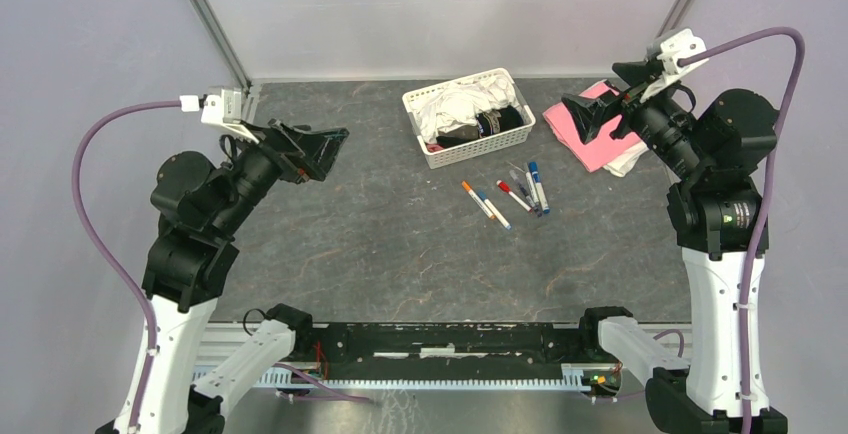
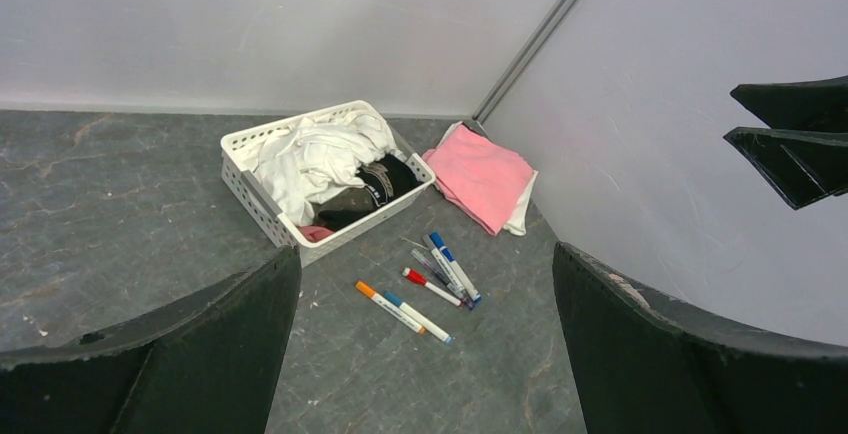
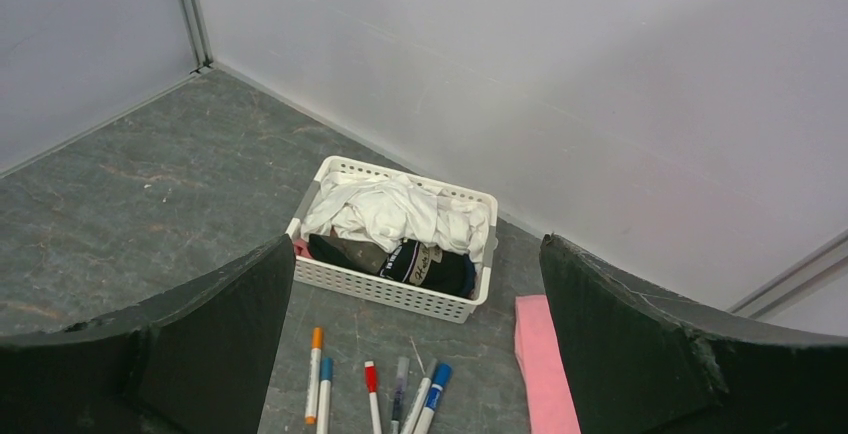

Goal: Insert the pens into the pen caps
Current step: Reset both arms

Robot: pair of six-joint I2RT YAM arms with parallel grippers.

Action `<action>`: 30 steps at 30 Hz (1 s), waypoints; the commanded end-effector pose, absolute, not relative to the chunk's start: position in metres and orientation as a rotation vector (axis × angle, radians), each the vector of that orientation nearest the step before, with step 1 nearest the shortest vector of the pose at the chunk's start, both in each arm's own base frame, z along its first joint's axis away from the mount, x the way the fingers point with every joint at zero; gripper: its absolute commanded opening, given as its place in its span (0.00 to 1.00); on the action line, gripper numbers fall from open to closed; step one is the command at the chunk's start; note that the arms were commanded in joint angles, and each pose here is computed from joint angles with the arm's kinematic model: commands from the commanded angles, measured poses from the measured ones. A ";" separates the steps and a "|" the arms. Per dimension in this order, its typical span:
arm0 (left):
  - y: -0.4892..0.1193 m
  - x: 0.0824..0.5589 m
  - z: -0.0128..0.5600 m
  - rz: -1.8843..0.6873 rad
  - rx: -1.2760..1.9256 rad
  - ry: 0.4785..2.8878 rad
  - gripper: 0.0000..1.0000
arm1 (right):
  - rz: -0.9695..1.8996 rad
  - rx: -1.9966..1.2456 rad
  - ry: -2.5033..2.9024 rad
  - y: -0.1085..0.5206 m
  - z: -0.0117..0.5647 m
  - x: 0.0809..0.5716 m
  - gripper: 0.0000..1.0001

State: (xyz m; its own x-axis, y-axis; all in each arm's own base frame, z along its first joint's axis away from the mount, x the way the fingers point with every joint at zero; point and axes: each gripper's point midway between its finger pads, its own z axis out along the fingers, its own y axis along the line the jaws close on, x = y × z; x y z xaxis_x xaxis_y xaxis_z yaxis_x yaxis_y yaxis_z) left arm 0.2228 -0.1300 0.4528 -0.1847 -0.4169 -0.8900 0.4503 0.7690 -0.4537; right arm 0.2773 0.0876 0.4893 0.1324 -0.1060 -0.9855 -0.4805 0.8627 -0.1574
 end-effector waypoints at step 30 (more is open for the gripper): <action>-0.126 0.215 0.450 -0.758 0.047 1.561 1.00 | 0.310 -0.543 1.390 0.094 0.494 0.269 0.98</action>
